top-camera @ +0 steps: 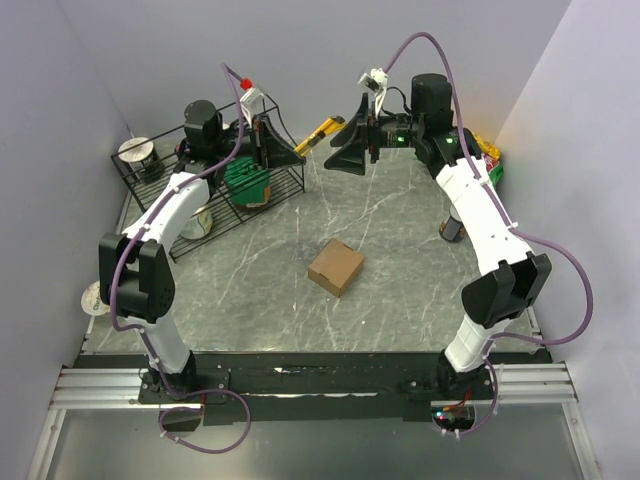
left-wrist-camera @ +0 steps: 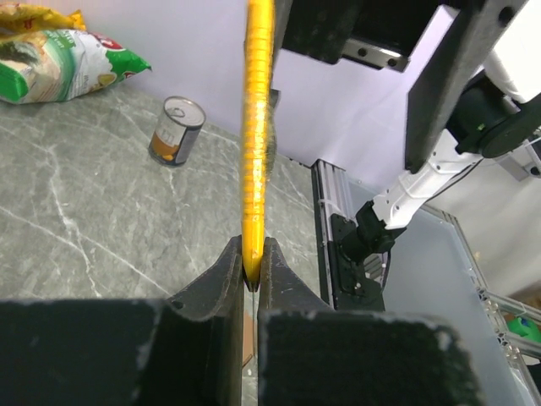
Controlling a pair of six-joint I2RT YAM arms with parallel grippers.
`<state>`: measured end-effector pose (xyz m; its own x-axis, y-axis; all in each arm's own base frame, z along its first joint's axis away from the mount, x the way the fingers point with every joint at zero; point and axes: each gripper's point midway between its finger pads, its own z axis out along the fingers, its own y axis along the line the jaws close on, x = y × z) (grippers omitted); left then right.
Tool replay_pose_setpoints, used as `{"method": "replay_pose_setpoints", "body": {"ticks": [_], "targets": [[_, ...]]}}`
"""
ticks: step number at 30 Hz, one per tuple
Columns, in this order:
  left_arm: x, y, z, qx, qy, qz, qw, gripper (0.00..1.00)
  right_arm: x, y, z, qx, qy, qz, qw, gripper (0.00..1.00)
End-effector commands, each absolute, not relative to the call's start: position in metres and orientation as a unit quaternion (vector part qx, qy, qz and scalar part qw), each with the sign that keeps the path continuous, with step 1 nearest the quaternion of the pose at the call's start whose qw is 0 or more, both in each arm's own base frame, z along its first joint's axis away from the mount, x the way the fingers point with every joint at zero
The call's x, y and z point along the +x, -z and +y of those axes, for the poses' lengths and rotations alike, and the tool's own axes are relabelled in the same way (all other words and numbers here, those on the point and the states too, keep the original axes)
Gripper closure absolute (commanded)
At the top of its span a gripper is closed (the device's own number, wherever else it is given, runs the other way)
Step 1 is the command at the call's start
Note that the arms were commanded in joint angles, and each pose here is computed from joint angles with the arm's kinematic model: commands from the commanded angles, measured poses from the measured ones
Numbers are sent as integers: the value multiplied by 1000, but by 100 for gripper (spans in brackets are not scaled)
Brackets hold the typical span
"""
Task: Unpack the express box
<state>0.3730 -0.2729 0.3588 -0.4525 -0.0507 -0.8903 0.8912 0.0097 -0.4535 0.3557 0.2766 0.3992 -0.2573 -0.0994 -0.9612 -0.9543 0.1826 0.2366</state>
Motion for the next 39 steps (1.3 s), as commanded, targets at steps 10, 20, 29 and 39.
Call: {"method": "replay_pose_setpoints", "body": {"ticks": [10,20,29,39], "targets": [[347,-384,-276,411,620,552,376,99,374,-404,270,-383,-522,624,438,10],[350,-379,-282,414,616,557,373,99,368,-417,288,-433,-527,583,440,20],[353,-376,-287,417,618,556,368,99,361,-410,295,-447,-532,579,426,35],[354,-374,-291,422,622,554,357,99,361,-409,297,-460,-525,571,433,47]]}}
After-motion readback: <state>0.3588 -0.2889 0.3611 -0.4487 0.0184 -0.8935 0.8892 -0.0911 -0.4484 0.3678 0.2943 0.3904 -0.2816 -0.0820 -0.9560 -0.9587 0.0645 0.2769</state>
